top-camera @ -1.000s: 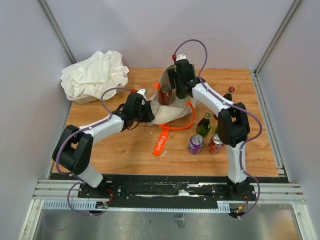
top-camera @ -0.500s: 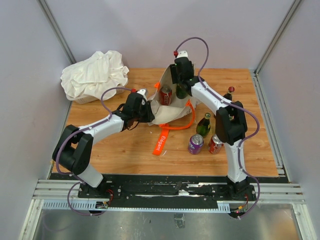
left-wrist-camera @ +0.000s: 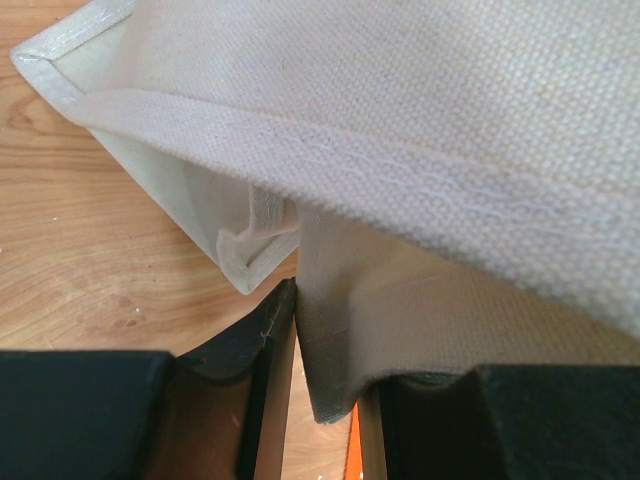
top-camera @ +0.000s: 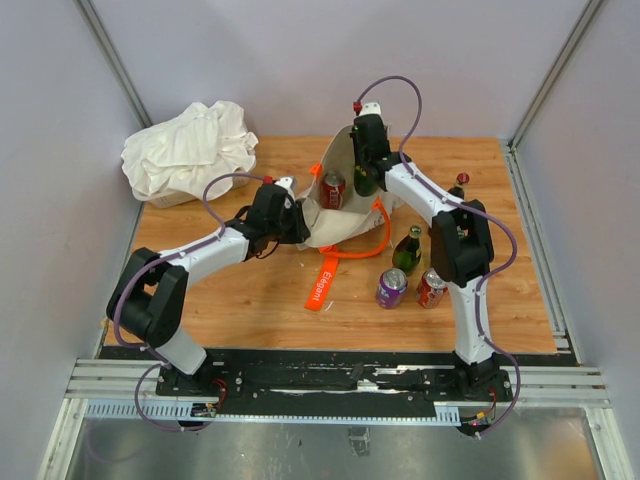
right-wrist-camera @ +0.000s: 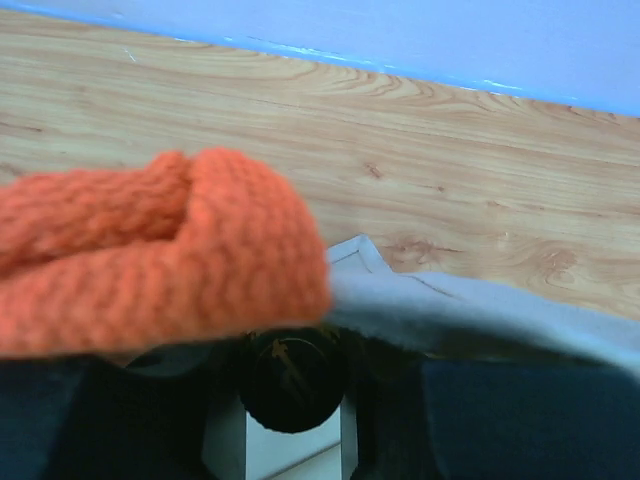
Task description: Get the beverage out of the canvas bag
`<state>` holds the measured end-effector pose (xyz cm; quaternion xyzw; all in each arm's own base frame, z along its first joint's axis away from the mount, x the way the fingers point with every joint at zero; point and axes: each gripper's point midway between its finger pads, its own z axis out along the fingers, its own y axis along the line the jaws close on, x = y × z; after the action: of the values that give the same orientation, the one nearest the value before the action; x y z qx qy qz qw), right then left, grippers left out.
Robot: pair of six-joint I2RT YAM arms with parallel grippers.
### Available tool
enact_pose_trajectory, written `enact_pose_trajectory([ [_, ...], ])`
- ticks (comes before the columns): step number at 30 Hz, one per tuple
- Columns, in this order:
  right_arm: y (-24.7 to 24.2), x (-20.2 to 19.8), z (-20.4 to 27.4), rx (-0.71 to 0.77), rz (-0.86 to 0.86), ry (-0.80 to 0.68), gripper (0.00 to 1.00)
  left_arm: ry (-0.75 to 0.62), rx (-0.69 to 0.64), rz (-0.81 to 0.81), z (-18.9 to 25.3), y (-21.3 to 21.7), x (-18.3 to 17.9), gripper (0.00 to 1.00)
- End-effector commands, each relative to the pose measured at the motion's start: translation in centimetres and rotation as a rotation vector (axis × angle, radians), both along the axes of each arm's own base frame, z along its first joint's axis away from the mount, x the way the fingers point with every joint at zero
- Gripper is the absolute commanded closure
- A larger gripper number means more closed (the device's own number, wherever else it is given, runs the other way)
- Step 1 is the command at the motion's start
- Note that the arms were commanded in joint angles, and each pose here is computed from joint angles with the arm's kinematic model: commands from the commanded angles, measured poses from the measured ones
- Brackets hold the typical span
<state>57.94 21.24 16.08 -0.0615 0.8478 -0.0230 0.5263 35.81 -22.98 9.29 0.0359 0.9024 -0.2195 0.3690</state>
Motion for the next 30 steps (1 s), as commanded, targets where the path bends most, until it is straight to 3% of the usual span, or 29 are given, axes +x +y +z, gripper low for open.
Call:
enact_pose_trajectory([
  [1,-2.5,0.7,-1.1,-0.061,-0.027,0.002,0.99,0.099,0.067,-0.012,-2.9,1.0,-1.3,0.69],
  [8,-0.9,0.8,1.2,-0.048,0.102,-0.049,0.99,0.094,0.063,-0.009,-2.9,0.9,-1.1,0.69],
  [17,1.0,-0.6,9.6,0.02,0.248,-0.216,0.99,0.088,0.066,-0.008,-3.2,0.9,-0.6,0.69],
  [30,2.0,-7.8,22.8,0.101,0.412,-0.405,0.99,0.08,0.057,0.001,-3.3,0.6,0.0,0.69],
])
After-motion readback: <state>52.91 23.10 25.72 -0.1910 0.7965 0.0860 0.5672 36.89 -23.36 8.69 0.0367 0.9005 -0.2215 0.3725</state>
